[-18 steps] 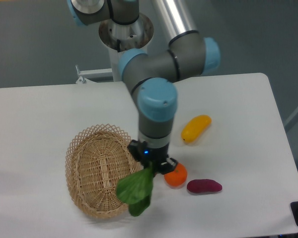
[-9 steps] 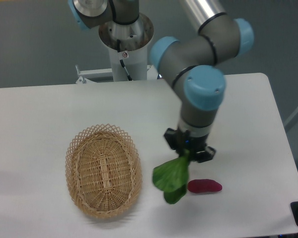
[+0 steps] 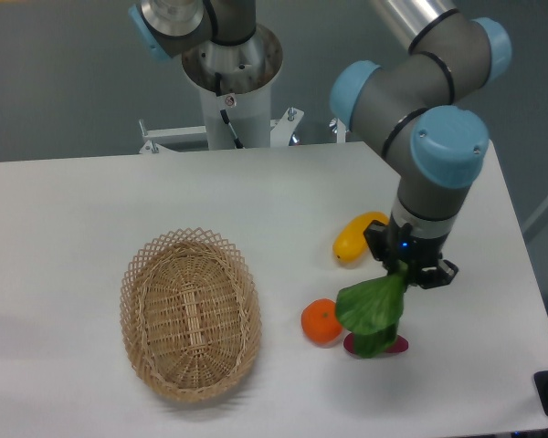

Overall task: Pick up the green vegetable from the basket
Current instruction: 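Carry the held bok choy up beside the purple sweet potato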

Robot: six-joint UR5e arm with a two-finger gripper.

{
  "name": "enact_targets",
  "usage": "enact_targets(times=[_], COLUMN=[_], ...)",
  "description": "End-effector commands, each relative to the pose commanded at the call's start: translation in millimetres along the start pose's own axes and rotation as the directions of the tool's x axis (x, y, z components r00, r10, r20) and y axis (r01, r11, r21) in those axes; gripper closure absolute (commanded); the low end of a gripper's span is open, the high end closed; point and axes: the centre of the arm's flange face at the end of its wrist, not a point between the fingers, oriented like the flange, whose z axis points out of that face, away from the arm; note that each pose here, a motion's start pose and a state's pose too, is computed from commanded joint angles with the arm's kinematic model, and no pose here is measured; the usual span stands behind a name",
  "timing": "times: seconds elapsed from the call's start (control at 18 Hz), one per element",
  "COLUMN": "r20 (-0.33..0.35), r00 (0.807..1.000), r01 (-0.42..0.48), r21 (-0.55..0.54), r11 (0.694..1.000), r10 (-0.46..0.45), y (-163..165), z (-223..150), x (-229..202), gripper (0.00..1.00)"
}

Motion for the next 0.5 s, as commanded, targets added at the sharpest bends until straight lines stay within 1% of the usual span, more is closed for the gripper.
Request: enact_targets(times=[0.11, 0.5], r20=[0.0, 0.003], r00=[1.0, 1.0], r01=[-0.005, -0.008], r21=[-0.002, -0.03], r11=[1.0, 1.0], r10=[0.005, 0.008], y=[11.5, 16.5], z=[1.4, 10.5], x=[-7.5, -21.3], gripper=[0.87, 0.9])
